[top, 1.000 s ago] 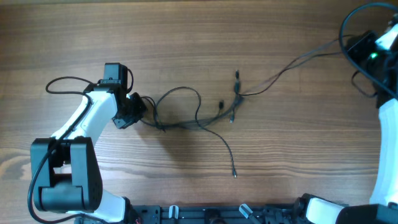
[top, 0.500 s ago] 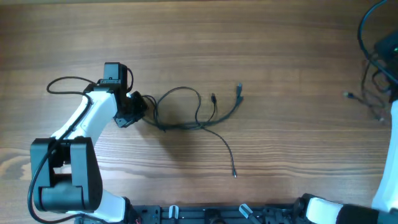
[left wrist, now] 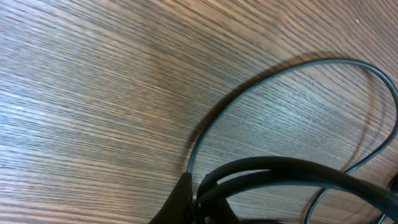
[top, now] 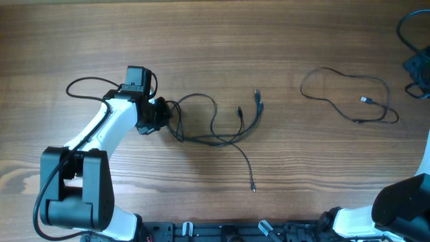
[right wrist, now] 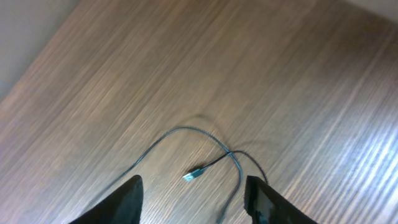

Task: Untangle cables
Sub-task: 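Return the right gripper to the remaining cables at the center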

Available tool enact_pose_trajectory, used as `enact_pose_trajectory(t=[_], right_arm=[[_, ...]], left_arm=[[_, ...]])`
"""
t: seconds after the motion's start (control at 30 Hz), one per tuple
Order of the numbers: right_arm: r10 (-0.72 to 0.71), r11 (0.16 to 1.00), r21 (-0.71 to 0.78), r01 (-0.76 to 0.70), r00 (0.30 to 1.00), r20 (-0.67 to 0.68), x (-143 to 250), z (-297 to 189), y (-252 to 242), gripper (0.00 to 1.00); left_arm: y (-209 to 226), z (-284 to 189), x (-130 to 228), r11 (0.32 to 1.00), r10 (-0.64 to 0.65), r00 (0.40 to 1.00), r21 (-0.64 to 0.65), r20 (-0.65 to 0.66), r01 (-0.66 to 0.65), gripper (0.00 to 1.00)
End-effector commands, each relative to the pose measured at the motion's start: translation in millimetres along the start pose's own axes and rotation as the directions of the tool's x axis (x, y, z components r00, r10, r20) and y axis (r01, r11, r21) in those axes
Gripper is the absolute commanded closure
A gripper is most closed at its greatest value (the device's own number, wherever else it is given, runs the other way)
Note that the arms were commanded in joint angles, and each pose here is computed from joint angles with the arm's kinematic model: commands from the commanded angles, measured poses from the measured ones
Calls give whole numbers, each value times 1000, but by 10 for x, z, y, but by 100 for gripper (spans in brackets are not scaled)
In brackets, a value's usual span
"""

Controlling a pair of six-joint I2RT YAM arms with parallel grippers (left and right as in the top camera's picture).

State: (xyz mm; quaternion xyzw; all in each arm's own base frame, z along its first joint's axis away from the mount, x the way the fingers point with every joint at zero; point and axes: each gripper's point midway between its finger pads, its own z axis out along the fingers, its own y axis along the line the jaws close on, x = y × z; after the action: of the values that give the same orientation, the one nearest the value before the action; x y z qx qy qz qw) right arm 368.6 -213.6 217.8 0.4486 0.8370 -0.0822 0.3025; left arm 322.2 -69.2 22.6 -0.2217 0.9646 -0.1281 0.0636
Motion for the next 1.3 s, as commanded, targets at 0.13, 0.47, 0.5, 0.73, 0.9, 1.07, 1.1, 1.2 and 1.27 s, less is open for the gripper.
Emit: enact_pose_trajectory(t=[0.13,0.47,0.5,0.73,0.9,1.07,1.1,1.2,1.27], right_arm=[[-12,975,-219,-21,989,-147,262,0,390,32],[-325,846,-510,155,909,-263,1073,-405,1266,17],[-359,833,-522,182,896,-262,1154,-440,1312,16],[-713,617,-656,436,662,-231,2193,-924,1678,6],[-812,531,-703,474,520,-263,3090,-959,1696,5],[-859,462,-740,489,453,-237,3853,-840,1651,6],[-856,463,-746,480,461,-234,3973,-805,1652,6],[-831,482,-760,436,502,-239,4302,-694,1629,12],[-813,495,-768,407,528,-244,4429,-676,1637,17]], left_arm=[[-70,33,56,1000,28,1000,13,-14,-28,96],[-994,-122,321,817,399,917,447,18,-364,68],[-934,-93,303,835,392,920,413,16,-363,59],[-696,-1,231,917,303,953,275,-8,-289,55],[-653,5,281,923,298,954,263,-34,-279,55],[-579,19,306,935,290,956,231,-52,-271,51],[-559,22,322,937,287,956,224,-60,-267,52],[-512,31,318,943,283,957,199,-62,-266,54],[-514,31,317,943,283,957,200,-61,-266,54]])
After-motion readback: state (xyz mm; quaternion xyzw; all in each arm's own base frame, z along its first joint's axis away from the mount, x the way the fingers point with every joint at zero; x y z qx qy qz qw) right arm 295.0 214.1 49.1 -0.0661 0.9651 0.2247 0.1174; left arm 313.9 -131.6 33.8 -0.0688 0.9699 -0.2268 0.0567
